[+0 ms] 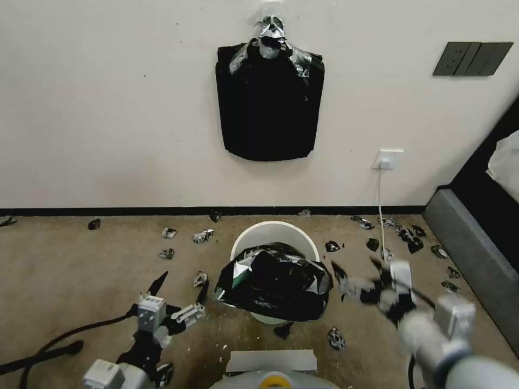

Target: Place a trash bag onto the trash bin.

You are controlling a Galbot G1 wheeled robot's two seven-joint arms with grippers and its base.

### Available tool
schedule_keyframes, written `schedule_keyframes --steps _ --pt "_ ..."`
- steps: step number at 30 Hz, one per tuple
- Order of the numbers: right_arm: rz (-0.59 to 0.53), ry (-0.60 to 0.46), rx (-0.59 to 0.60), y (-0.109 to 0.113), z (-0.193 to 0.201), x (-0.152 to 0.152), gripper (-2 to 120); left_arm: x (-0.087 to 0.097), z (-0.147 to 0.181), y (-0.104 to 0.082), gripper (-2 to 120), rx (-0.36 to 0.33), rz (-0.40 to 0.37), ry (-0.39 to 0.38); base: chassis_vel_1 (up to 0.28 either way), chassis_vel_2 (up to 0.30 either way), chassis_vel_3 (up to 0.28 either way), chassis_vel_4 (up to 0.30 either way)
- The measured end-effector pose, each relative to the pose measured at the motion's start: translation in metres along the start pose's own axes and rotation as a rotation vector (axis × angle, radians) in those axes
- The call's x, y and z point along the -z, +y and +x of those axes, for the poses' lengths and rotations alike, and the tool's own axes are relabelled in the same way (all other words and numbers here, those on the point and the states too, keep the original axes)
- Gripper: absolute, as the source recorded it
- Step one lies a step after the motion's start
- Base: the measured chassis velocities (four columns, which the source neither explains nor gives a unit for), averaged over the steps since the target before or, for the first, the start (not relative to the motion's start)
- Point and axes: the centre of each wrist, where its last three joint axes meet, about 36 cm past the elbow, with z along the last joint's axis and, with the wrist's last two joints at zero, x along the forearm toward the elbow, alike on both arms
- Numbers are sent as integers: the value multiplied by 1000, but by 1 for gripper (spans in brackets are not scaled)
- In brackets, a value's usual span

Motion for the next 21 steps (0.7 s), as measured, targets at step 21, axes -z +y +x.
schedule_keyframes --steps 21 --pt "236 313 436 -80 -224 58 100 -15 8 -5 100 86 -91 -85 0 0 0 0"
